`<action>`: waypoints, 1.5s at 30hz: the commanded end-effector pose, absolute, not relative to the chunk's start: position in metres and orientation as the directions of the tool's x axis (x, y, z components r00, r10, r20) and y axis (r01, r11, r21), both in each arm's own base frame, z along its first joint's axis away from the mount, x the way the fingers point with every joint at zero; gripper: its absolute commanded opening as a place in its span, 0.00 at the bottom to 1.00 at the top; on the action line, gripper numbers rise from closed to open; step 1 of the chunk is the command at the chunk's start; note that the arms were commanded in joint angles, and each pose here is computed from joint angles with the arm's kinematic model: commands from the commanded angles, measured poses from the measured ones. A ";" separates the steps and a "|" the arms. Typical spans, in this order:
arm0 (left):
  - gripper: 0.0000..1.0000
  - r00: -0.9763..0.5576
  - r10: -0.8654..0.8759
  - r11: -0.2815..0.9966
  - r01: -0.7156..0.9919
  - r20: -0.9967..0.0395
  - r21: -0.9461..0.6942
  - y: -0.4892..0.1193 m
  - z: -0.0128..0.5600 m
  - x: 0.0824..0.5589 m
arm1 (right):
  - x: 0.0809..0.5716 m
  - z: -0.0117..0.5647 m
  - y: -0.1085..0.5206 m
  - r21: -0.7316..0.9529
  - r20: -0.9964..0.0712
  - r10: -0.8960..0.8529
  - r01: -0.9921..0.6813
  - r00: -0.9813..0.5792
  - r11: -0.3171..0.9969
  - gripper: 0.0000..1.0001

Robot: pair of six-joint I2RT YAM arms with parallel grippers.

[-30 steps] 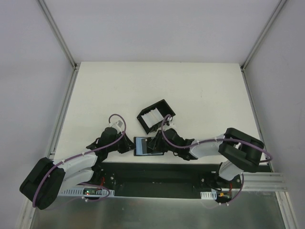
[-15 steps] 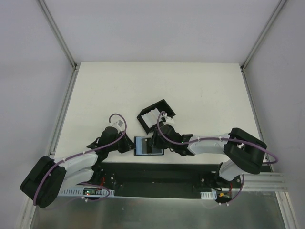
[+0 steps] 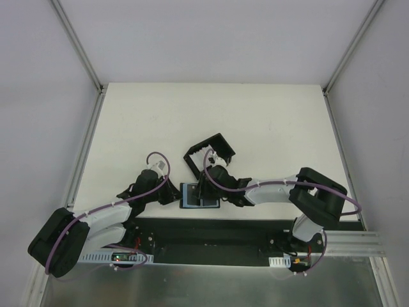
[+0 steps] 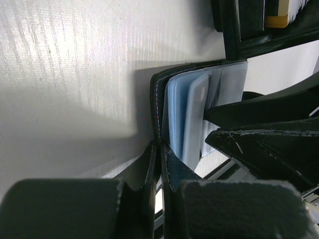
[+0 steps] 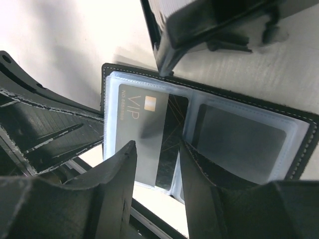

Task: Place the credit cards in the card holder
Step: Insert the credit card into the card holder, then pick up the credit card from the storage box.

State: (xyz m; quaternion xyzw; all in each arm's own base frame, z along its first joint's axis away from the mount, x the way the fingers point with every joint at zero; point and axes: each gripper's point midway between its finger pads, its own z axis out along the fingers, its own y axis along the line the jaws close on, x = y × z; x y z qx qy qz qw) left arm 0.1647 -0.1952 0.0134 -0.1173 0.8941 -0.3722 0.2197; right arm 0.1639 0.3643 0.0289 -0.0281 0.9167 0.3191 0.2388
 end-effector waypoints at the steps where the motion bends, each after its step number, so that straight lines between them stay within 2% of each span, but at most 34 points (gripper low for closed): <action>1: 0.00 -0.886 -0.345 0.760 -0.070 -0.309 -0.646 -0.182 -0.006 0.157 | 0.163 0.038 0.384 0.609 -0.446 0.084 -0.234 -0.891 0.758 0.42; 14: 0.00 -0.888 -0.344 0.759 -0.072 -0.305 -0.647 -0.183 -0.006 0.158 | 0.162 0.051 0.394 0.655 -0.466 0.079 -0.283 -0.881 0.701 0.43; 22: 0.00 -0.882 -0.349 0.767 -0.076 -0.316 -0.637 -0.185 -0.001 0.166 | 0.192 0.101 0.348 0.550 -0.611 0.049 -0.379 -0.790 0.745 0.57; 23: 0.00 -0.882 -0.349 0.769 -0.076 -0.318 -0.635 -0.185 0.000 0.168 | 0.198 0.109 0.342 0.523 -0.630 0.036 -0.389 -0.776 0.758 0.63; 26: 0.00 -0.881 -0.347 0.773 -0.074 -0.322 -0.630 -0.188 0.003 0.174 | 0.219 0.121 0.318 0.428 -0.653 -0.016 -0.387 -0.757 0.817 0.64; 33: 0.00 -0.880 -0.348 0.778 -0.078 -0.324 -0.624 -0.193 0.007 0.186 | 0.273 0.152 0.305 0.450 -0.636 0.002 -0.369 -0.771 0.813 0.64; 39: 0.00 -0.871 -0.355 0.780 -0.074 -0.341 -0.622 -0.199 0.013 0.204 | 0.304 0.130 0.304 0.412 -0.570 -0.092 -0.381 -0.816 0.828 0.66; 45: 0.00 -0.868 -0.354 0.777 -0.066 -0.347 -0.626 -0.208 0.017 0.224 | 0.321 0.107 0.300 0.404 -0.523 -0.095 -0.344 -0.847 0.848 0.67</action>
